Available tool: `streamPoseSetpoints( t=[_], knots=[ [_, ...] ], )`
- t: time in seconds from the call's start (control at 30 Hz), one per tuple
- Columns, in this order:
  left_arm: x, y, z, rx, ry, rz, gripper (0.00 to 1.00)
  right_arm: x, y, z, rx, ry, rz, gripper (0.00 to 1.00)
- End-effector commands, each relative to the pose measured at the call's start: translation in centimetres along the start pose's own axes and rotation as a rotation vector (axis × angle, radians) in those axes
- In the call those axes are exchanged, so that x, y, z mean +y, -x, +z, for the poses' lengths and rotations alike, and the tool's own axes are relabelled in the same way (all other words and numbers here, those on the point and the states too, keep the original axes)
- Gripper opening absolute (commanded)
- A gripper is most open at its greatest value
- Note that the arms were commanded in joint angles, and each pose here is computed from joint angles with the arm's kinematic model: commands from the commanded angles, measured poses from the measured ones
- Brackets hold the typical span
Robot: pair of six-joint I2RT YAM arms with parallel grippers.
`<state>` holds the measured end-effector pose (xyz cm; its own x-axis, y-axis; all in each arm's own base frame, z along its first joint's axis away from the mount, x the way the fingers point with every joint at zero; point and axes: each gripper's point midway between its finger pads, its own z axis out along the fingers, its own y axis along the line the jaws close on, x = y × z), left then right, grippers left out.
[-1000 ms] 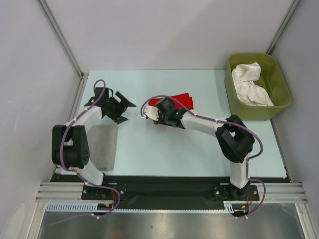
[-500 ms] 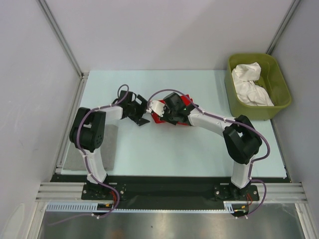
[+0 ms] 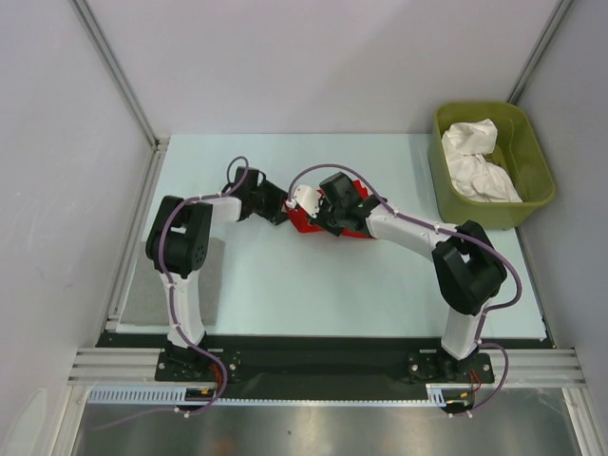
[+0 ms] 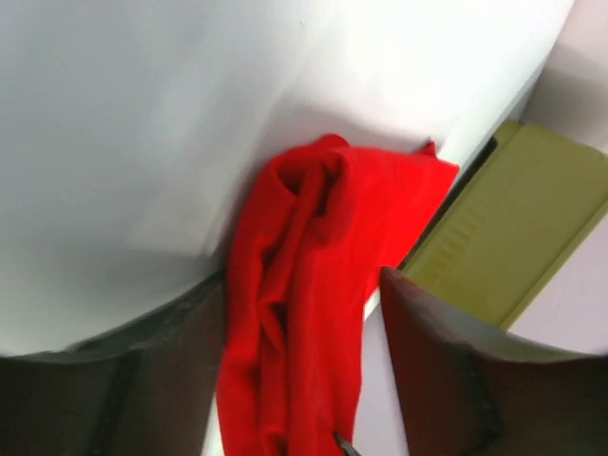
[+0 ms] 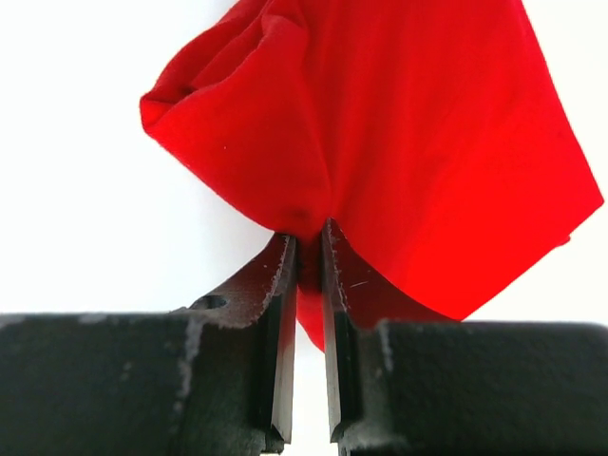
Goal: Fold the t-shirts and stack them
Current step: Neatly place the folded tshirt to the corner
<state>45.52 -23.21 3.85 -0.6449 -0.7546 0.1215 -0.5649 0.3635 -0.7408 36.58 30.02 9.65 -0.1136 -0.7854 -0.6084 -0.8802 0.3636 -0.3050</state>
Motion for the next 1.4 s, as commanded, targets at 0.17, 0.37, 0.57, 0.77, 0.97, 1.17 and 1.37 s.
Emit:
streamPoseSetpoints(
  t=[0.17, 0.37, 0.57, 0.77, 0.97, 1.17, 1.37],
  knots=[
    [-1.3, 1.8, 1.1, -0.078, -0.016, 0.067, 0.28, -0.2, 3.0, -2.7, -0.100, -0.028, 0.030, 0.00],
    [-4.7, 2.6, -1.6, -0.146, -0.018, 0.275, 0.00, 1.6, 2.2, -3.8, -0.055, -0.005, 0.093, 0.20],
    [-8.2, 2.3, -10.0, -0.357, 0.031, 0.492, 0.00, 3.6, 1.5, -6.8, -0.103, 0.001, 0.207, 0.61],
    [-7.2, 2.4, -15.7, -0.467, 0.170, 0.518, 0.00, 3.8, 1.7, -10.5, -0.182, -0.035, 0.268, 0.73],
    [-8.6, 3.7, -21.1, -0.606, 0.238, 0.588, 0.00, 3.7, 1.4, -13.0, -0.221, -0.055, 0.297, 0.75],
    [-10.6, 5.7, -25.9, -0.740, 0.380, 0.619, 0.00, 4.1, 1.4, -13.3, -0.226, -0.043, 0.297, 0.75],
    [-9.4, 6.6, -27.7, -0.778, 0.492, 0.502, 0.00, 3.9, 1.6, -13.6, -0.232, -0.048, 0.285, 0.75]
  ],
)
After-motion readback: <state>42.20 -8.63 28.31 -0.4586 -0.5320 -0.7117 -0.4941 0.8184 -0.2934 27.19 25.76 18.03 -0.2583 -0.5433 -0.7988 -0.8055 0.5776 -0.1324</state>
